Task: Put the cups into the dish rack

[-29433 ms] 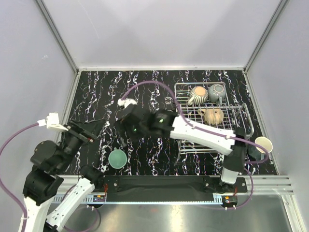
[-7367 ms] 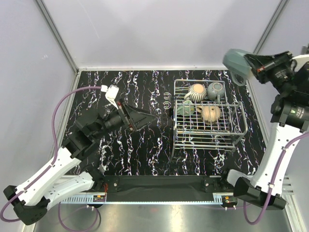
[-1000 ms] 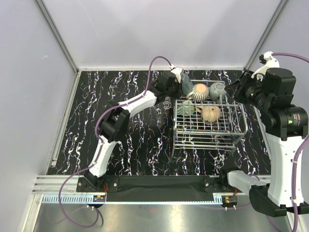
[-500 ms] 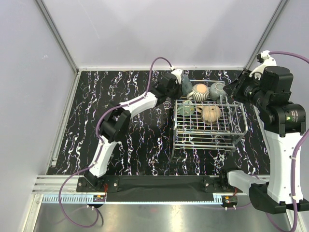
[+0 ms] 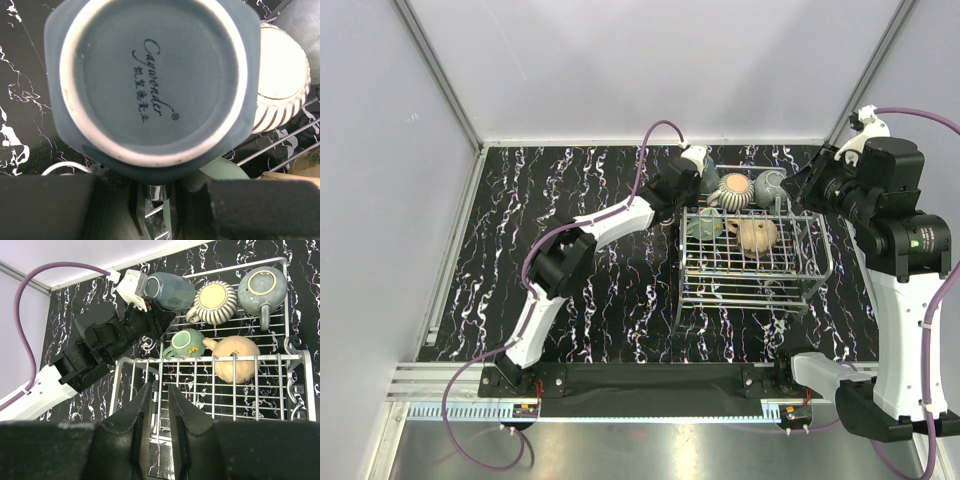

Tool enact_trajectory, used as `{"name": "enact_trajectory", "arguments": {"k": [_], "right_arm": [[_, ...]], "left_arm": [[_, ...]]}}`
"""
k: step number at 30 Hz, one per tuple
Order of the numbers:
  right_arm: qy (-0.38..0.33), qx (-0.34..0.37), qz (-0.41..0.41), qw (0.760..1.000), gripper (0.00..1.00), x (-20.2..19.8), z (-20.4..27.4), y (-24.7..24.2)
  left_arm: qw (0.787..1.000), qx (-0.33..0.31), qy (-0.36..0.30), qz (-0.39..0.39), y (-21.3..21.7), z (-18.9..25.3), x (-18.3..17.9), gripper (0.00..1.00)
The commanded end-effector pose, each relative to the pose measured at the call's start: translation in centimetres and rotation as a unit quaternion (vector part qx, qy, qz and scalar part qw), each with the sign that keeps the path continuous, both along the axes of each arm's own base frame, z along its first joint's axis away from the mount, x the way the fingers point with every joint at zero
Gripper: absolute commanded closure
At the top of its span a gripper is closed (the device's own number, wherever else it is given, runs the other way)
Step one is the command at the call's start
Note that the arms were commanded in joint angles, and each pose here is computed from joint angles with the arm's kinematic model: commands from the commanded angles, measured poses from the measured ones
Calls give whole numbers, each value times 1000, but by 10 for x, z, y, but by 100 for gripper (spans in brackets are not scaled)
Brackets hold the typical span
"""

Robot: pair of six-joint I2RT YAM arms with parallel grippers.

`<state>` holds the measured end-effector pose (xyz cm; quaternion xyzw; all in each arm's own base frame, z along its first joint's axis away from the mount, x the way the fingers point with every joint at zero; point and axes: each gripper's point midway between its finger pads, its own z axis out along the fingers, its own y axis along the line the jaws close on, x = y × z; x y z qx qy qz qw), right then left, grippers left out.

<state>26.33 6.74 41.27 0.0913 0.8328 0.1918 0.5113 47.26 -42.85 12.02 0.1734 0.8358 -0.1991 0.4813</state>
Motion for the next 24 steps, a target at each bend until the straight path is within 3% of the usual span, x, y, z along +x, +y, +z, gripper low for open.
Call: {"name": "enact_trajectory", "arguments": {"k": [1,12,24], "right_arm": [[-20,8,7,1000,75,0,8,4],[-14,14,13,1000,76,4,4,7],[-14,22,15,1000,76,3,2,10]], "left_arm": [[994,-78,-81,-4,-26,72,12,100],[995,-79,-50,-48,-50,62,2,100],[996,-72,-33,-28,-40,57,-2,100]]}}
